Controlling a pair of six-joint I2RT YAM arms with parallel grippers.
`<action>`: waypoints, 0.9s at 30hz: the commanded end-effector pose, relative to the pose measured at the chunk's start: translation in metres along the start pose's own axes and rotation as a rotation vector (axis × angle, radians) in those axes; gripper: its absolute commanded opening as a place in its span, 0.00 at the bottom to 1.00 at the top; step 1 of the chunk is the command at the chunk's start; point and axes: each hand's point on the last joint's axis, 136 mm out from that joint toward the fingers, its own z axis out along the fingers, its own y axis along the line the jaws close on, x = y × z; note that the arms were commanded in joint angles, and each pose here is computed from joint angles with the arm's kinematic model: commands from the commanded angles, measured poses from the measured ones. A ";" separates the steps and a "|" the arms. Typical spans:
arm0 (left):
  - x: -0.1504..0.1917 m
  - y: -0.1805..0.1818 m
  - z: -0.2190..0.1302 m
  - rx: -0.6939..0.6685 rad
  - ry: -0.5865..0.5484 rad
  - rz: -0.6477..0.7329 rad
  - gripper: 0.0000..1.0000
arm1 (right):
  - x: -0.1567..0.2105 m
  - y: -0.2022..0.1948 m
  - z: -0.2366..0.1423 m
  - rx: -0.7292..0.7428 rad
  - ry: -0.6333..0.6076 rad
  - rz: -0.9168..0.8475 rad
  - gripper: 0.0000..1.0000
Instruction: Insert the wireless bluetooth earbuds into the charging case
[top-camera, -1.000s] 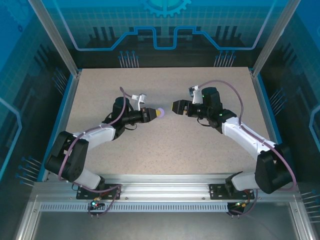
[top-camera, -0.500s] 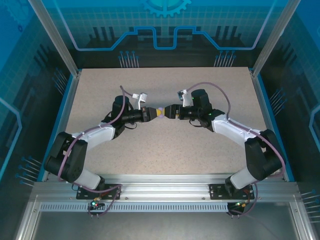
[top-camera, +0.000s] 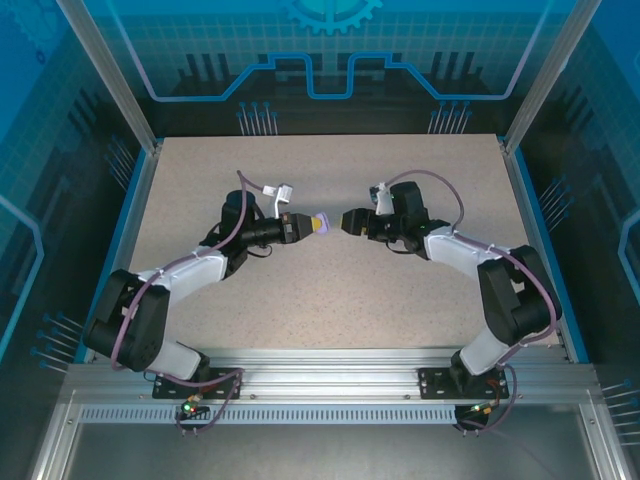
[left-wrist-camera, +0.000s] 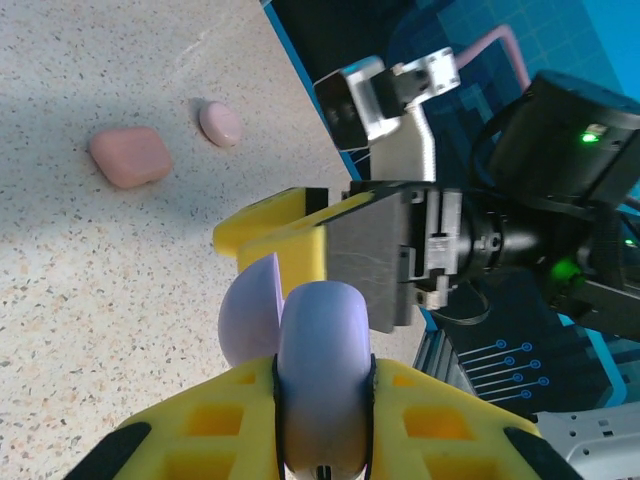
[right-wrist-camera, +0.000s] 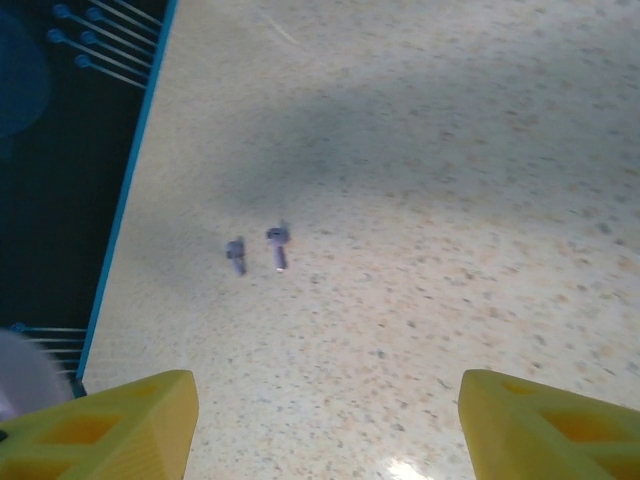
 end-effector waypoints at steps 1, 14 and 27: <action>-0.011 -0.020 -0.004 0.050 -0.018 0.058 0.00 | -0.003 0.004 -0.009 -0.013 -0.016 0.012 0.70; -0.008 -0.023 -0.002 0.083 -0.005 0.057 0.00 | -0.007 0.076 -0.035 -0.285 -0.007 -0.103 0.68; -0.013 -0.033 -0.002 0.123 -0.009 0.057 0.00 | 0.002 0.077 -0.013 -0.295 0.051 -0.103 0.56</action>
